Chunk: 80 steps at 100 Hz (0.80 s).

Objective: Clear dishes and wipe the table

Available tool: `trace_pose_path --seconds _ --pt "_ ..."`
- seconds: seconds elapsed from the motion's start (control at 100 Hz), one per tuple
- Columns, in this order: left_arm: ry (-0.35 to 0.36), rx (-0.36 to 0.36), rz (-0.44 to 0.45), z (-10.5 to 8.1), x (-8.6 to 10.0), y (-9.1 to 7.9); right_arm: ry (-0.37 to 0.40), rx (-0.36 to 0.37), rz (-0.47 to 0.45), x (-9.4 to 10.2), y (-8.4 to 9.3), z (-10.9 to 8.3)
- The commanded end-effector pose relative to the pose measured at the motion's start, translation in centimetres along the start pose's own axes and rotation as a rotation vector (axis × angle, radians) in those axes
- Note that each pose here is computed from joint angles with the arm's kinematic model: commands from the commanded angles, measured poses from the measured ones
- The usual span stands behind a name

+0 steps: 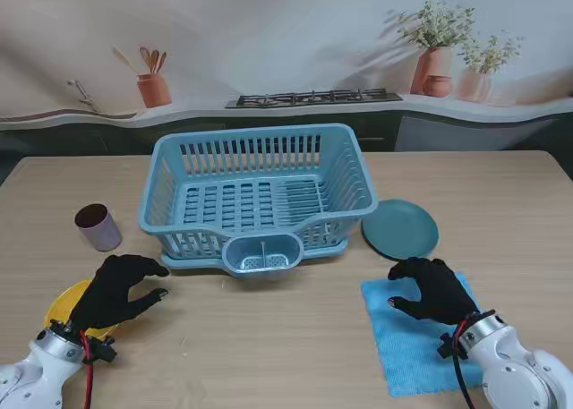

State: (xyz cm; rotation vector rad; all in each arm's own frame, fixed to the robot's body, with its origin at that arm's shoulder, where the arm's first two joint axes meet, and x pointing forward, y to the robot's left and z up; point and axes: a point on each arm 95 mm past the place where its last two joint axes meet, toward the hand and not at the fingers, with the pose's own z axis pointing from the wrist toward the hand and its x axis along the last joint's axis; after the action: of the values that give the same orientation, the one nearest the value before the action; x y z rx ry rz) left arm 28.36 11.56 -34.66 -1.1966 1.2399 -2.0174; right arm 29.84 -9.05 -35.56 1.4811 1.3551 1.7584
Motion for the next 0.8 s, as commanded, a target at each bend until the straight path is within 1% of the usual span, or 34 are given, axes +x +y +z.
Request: trace_pose_path --seconds 0.0,0.46,0.63,0.79 --pt "-0.002 -0.008 0.003 0.0 0.0 0.2 0.000 0.020 0.001 0.2 -0.5 -0.2" --pt "-0.001 -0.008 0.002 0.1 -0.1 0.2 0.000 0.014 -0.014 0.0 -0.3 -0.1" --pt "-0.001 -0.005 0.002 0.1 -0.1 0.2 0.009 0.016 -0.037 -0.1 0.4 0.4" --pt "-0.001 -0.006 0.003 0.0 -0.2 0.2 0.024 0.014 -0.077 -0.3 1.2 1.3"
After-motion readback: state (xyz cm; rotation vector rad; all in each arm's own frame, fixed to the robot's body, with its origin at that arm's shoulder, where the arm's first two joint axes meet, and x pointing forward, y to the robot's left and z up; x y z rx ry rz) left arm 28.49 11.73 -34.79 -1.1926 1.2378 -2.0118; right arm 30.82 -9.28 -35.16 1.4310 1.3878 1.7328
